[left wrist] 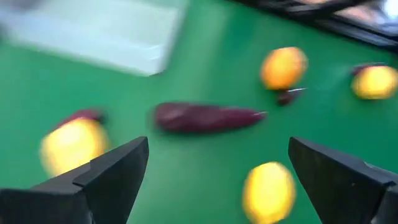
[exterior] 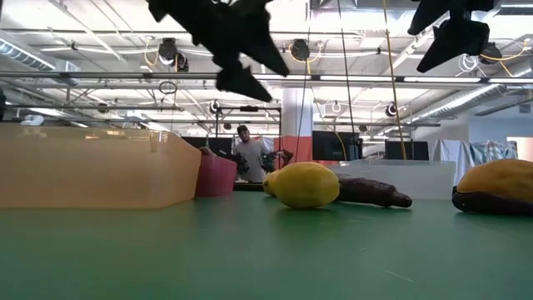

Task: Sort produce into baskets
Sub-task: Put the eggplant into the orange bin

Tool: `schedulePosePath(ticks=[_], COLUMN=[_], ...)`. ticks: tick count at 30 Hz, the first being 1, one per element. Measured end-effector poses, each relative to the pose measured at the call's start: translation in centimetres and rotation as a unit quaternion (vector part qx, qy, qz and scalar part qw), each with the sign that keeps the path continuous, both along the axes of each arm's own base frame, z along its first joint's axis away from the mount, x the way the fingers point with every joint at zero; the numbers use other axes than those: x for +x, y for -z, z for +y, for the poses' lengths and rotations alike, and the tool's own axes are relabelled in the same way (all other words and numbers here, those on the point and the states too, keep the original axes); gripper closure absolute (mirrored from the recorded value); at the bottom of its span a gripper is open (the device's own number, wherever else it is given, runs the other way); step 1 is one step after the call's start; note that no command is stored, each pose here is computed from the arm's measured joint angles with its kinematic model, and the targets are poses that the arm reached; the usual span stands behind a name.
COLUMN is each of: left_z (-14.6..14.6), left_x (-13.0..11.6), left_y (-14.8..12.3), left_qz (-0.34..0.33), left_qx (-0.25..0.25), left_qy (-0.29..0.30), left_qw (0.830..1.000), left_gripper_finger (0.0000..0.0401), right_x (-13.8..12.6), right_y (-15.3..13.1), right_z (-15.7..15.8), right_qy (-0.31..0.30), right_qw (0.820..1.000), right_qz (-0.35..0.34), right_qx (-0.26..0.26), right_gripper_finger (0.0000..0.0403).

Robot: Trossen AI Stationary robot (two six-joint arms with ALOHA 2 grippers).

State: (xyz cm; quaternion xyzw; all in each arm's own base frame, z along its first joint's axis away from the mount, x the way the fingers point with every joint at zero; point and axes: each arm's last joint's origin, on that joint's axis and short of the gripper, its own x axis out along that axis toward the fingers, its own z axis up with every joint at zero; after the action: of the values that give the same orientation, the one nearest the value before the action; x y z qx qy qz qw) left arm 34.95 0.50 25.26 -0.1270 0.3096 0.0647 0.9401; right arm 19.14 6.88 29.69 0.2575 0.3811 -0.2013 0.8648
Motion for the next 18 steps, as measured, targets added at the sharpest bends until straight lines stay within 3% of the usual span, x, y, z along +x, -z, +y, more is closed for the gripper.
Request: schedulePosePath(ticks=[5, 8, 15, 18], left_z=[-2.4, -2.8, -3.0, -2.4], left_x=[2.3, 3.2, 6.4, 8.5], left_y=[1.8, 2.5, 1.6, 0.9], left_qz=[-0.039, -0.054, 0.0, 0.03], left_qx=[0.038, 0.052, 0.132, 0.123], left_qy=[0.078, 0.077, 0.154, 0.166], left_qw=[0.995, 0.994, 0.979, 0.978], left_gripper_finger=[0.0008, 0.0008, 0.0008, 0.0008], right_x=[0.0, 0.0, 0.1, 0.1], right_y=[0.0, 0.0, -0.1, -0.1], right_z=[0.0, 0.0, 0.1, 0.1], right_qy=[-0.001, -0.001, -0.002, -0.002], right_qw=[1.0, 1.0, 1.0, 1.0], right_qz=[-0.001, -0.003, -0.006, -0.006], right_qx=[0.001, 0.002, 0.004, 0.004], right_gripper_finger=[0.004, 0.004, 0.004, 0.004])
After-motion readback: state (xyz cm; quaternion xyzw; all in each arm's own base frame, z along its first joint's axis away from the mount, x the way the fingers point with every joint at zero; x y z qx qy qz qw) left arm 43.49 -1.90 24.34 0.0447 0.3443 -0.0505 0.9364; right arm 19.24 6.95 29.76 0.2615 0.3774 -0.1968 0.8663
